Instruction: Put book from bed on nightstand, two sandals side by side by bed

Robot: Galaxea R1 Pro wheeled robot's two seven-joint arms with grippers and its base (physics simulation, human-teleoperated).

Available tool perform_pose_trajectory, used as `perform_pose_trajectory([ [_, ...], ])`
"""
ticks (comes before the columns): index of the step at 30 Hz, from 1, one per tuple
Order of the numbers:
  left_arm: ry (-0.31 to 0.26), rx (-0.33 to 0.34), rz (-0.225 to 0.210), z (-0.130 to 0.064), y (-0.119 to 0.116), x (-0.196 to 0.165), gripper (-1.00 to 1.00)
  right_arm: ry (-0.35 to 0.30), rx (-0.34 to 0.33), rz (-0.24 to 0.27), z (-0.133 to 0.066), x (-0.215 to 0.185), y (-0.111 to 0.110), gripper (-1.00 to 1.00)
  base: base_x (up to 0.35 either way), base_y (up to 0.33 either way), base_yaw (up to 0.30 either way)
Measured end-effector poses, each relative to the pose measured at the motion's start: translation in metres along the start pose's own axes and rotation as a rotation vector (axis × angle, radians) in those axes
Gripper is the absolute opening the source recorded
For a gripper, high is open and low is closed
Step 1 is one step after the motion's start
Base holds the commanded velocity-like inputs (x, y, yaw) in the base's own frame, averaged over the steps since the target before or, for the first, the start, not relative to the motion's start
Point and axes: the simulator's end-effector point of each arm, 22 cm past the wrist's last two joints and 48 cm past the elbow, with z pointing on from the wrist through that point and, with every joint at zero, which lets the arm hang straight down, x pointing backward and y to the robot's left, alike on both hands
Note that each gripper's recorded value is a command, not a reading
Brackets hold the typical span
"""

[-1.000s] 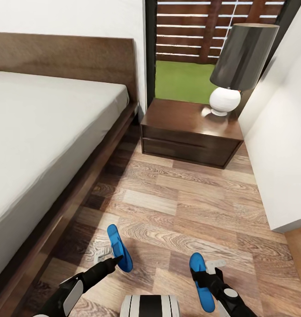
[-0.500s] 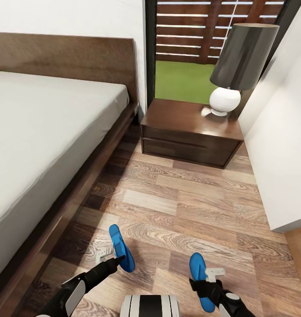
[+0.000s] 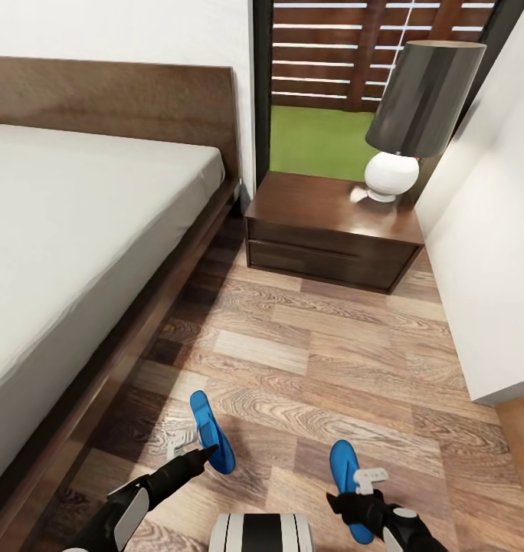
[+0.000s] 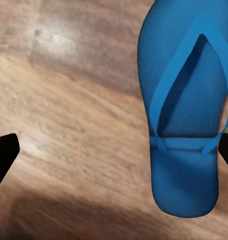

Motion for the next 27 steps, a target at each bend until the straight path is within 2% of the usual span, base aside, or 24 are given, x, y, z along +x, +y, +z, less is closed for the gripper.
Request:
perform_pose_trajectory([
  [2,0.000,0.002,0.000,0.000,0.000,0.000,-1.00,0.012,-0.007,-0.009,0.000,0.002,0.001,1.00,0.000,0.000,0.000],
  [3,0.000,0.002,0.000,0.000,0.000,0.000,-1.00,0.234,-0.202,-0.271,-0.011,0.056,0.035,1.00,0.000,0.000,0.000],
  [4,0.000,0.002,0.000,0.000,0.000,0.000,-1.00,0.354,-0.230,-0.529,-0.020,0.085,0.024,1.00,0.000,0.000,0.000],
  [5,0.000,0.002,0.000,0.000,0.000,0.000,-1.00,0.399,-0.173,-0.653,-0.022,0.092,-0.002,1.00,0.000,0.000,0.000],
  [8,0.000,0.003,0.000,0.000,0.000,0.000,-1.00,0.426,-0.122,-0.688,-0.028,0.093,-0.037,1.00,0.000,0.000,0.000],
  [13,0.000,0.004,0.000,0.000,-0.001,0.000,-1.00,0.437,-0.092,-0.700,-0.034,0.090,-0.060,1.00,0.000,0.000,0.000],
  [16,0.000,0.004,-0.001,0.000,-0.001,0.000,-1.00,0.389,-0.081,-0.718,-0.034,0.067,-0.059,1.00,0.000,0.000,0.000],
  [19,0.000,0.003,0.000,0.000,-0.001,0.000,-1.00,0.351,-0.049,-0.729,-0.039,0.044,-0.073,1.00,0.000,0.000,0.000],
  [25,0.000,0.003,0.000,0.000,-0.001,0.000,-1.00,0.315,0.027,-0.704,-0.050,0.020,-0.111,1.00,0.000,0.000,0.000],
  [27,0.000,0.003,0.000,0.000,-0.001,0.000,-1.00,0.319,0.074,-0.719,-0.058,0.013,-0.136,1.00,0.000,0.000,0.000],
])
